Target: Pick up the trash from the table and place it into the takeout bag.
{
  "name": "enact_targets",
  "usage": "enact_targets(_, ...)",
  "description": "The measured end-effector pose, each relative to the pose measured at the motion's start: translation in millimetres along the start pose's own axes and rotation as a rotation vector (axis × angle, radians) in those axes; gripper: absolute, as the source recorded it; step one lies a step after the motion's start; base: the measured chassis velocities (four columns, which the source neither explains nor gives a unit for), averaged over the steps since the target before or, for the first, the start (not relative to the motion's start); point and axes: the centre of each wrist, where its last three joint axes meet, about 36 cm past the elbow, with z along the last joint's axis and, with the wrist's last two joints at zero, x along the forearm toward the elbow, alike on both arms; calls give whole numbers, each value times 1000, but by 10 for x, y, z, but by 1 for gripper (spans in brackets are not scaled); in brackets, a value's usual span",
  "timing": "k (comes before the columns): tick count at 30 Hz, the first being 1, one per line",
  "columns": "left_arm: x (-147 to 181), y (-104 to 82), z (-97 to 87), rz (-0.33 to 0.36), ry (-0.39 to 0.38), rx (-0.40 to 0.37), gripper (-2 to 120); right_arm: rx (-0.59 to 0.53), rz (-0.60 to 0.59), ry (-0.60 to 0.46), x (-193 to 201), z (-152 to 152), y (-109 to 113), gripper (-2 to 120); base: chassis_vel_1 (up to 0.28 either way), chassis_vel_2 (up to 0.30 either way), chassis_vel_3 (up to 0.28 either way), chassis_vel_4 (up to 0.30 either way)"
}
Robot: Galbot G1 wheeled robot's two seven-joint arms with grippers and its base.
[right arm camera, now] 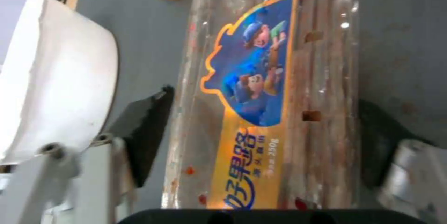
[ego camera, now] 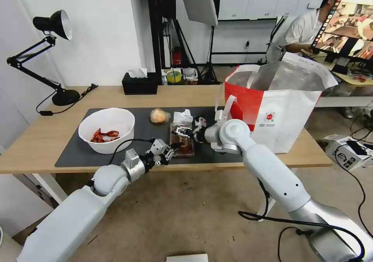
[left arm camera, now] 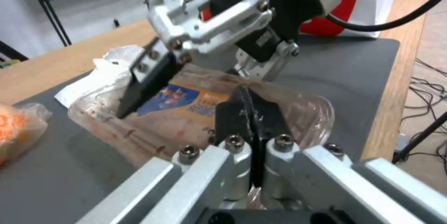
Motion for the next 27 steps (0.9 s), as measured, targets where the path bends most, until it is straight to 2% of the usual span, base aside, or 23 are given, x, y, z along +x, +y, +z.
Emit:
enact_targets(2, 8, 10, -8, -1, -1, -1, 0, -1, 5, 3, 3, 0, -14, 64, 0, 0, 0, 0)
enact_targets(3, 8, 10, -8, -1, -1, -1, 0, -1, 5, 3, 3, 0, -14, 64, 0, 0, 0, 0)
enact_targets(5, 16, 27, -20, -3, -2, -4, 0, -1, 13, 5, 14, -1, -45, 54, 0, 0, 0, 0)
enact_targets(6, 16, 27, -20, -3, -2, -4, 0, -1, 13, 5, 14, -1, -45, 54, 0, 0, 0, 0)
enact_targets(8, 23, 46, -34, -6, -5, -6, 0, 0, 20, 5, 30, 1, -77, 42, 0, 0, 0, 0)
enact_targets(9, 23, 46, -34, -6, -5, -6, 0, 0, 20, 5, 30, 1, -77, 42, 0, 0, 0, 0)
enact_targets(12, 43, 67, -62, -11, -11, -8, 0, -1, 23, 7, 52, 10, -114, 28, 0, 0, 0, 0)
enact_targets(13, 43, 67, -62, -11, -11, -8, 0, -1, 23, 7, 52, 10, -114, 28, 0, 0, 0, 0)
enact_targets(15, 77, 89, -87, -18, -18, -5, 0, 2, 19, 10, 60, 29, -112, 18, 0, 0, 0, 0)
enact_targets(17, 97, 100, -95, -21, -20, -3, 0, 3, 17, 9, 66, 34, -107, 14, 0, 0, 0, 0)
enact_targets(19, 147, 130, -111, -33, -24, -1, 0, 3, 11, 7, 81, 37, -98, 3, 0, 0, 0, 0)
enact_targets(24, 215, 141, -134, -54, -34, 4, 0, -3, 6, 3, 96, 28, -110, 0, 0, 0, 0, 0)
enact_targets(27, 304, 112, -171, -96, -46, 17, 0, -8, 2, -8, 131, -1, -118, 0, 0, 0, 0, 0)
